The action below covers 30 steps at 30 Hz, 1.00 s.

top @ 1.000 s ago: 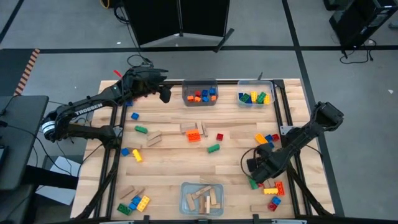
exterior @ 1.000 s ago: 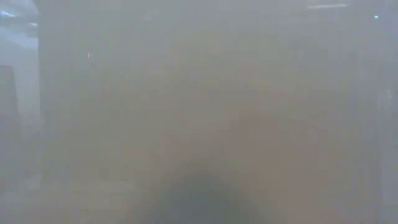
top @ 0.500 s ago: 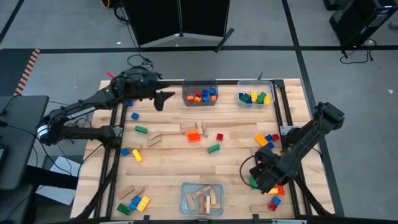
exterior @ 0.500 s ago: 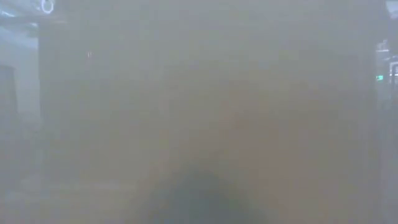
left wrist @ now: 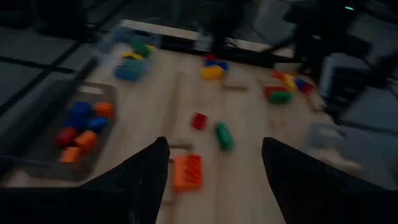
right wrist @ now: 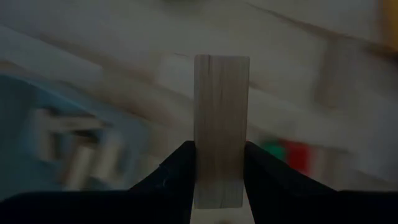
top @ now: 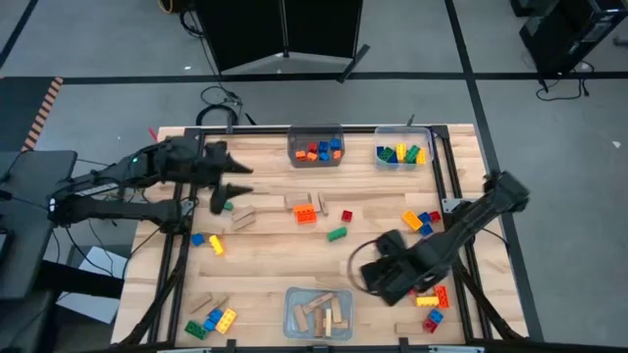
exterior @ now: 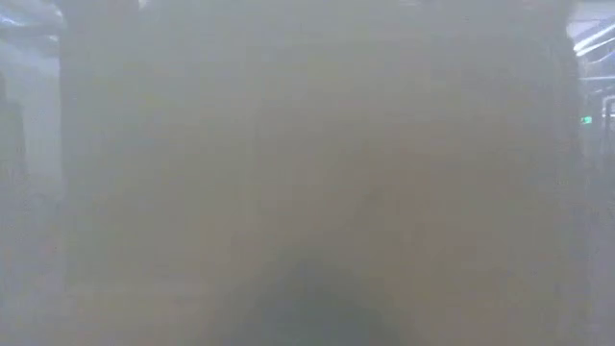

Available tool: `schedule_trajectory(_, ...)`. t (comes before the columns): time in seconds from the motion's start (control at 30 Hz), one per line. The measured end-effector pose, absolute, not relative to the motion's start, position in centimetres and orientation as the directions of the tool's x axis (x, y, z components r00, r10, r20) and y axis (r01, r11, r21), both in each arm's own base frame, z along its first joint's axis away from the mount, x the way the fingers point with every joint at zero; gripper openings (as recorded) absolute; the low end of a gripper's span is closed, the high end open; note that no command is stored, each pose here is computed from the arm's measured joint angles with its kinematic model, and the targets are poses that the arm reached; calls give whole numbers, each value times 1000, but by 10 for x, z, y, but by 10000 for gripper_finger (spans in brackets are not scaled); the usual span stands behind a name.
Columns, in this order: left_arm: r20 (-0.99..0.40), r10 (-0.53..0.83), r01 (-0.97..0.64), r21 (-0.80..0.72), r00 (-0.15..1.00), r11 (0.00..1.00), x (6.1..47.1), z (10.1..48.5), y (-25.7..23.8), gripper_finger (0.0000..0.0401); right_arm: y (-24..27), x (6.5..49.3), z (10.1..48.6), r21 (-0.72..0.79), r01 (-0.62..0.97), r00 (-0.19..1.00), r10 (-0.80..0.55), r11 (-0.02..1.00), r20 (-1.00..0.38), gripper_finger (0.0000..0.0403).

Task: Sort blocks by size
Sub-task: Put the brown block into the gray bin

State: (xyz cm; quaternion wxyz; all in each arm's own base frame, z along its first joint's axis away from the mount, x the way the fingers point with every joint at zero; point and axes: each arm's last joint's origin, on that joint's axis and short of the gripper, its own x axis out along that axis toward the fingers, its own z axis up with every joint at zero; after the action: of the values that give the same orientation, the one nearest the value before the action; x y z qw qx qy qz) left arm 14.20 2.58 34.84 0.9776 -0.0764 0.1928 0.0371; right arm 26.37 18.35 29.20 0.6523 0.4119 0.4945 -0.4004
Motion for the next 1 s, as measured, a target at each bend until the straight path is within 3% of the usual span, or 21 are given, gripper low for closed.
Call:
schedule_trajectory(0.23, -326, -56, 6, -151, 944, 988, 114, 351, 5, 264, 214, 343, 290, 233, 923, 272, -90, 305, -958, 120)
schedule_trajectory(0.53, -340, -72, -17, -249, 938, 968, 94, 307, 0, 264, 257, 402, 261, 402, 888, 413, -2, 222, -911, 120)
schedule_trajectory(0.73, -319, -75, -22, -289, 945, 957, 84, 293, 0, 264, 275, 418, 236, 413, 891, 400, 103, 187, -911, 120)
schedule_trajectory(1.0, -276, -79, -7, -296, 958, 955, 76, 295, -1, 264, 280, 412, 229, 356, 919, 343, 103, 172, -934, 135)
